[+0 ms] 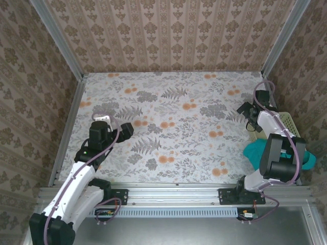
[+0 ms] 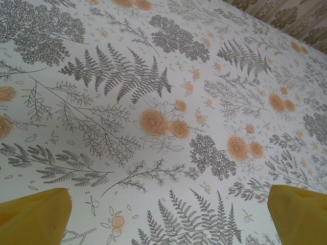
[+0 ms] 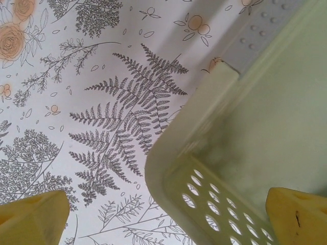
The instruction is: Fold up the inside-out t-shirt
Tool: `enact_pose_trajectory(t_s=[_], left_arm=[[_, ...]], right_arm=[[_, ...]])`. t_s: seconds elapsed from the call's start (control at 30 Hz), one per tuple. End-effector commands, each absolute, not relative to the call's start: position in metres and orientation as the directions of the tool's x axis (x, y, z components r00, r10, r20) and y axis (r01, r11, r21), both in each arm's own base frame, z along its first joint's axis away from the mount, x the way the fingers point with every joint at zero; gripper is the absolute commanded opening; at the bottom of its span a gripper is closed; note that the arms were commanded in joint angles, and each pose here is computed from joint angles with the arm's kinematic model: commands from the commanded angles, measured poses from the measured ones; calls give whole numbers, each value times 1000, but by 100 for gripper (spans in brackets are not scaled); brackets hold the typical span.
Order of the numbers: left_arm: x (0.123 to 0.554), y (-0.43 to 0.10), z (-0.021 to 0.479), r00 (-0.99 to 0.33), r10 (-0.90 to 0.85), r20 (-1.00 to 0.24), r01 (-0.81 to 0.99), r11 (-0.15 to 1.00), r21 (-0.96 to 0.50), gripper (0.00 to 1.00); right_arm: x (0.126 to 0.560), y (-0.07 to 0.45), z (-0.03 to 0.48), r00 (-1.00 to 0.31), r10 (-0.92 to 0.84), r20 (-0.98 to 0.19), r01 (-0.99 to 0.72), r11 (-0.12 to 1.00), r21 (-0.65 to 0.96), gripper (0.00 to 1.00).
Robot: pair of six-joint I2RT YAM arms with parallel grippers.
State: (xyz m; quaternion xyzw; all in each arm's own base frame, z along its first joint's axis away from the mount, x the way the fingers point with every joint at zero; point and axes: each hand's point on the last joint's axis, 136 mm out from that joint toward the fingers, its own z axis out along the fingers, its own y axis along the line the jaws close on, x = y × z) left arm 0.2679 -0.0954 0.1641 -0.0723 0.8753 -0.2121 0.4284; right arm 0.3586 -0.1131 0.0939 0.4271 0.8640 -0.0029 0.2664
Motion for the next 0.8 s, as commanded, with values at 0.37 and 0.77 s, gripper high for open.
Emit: enact_pose_trajectory(t_s=[0.37, 0.77], left_arm=[[275, -105, 171, -611, -265, -746, 106, 906, -410, 100], [274, -109, 164, -630, -245, -737, 119, 907, -403, 100]], right_arm=[[332, -129, 131, -477, 702, -529, 781, 615, 111, 100], [201, -156, 166, -315, 710, -630, 929, 366, -52, 100]])
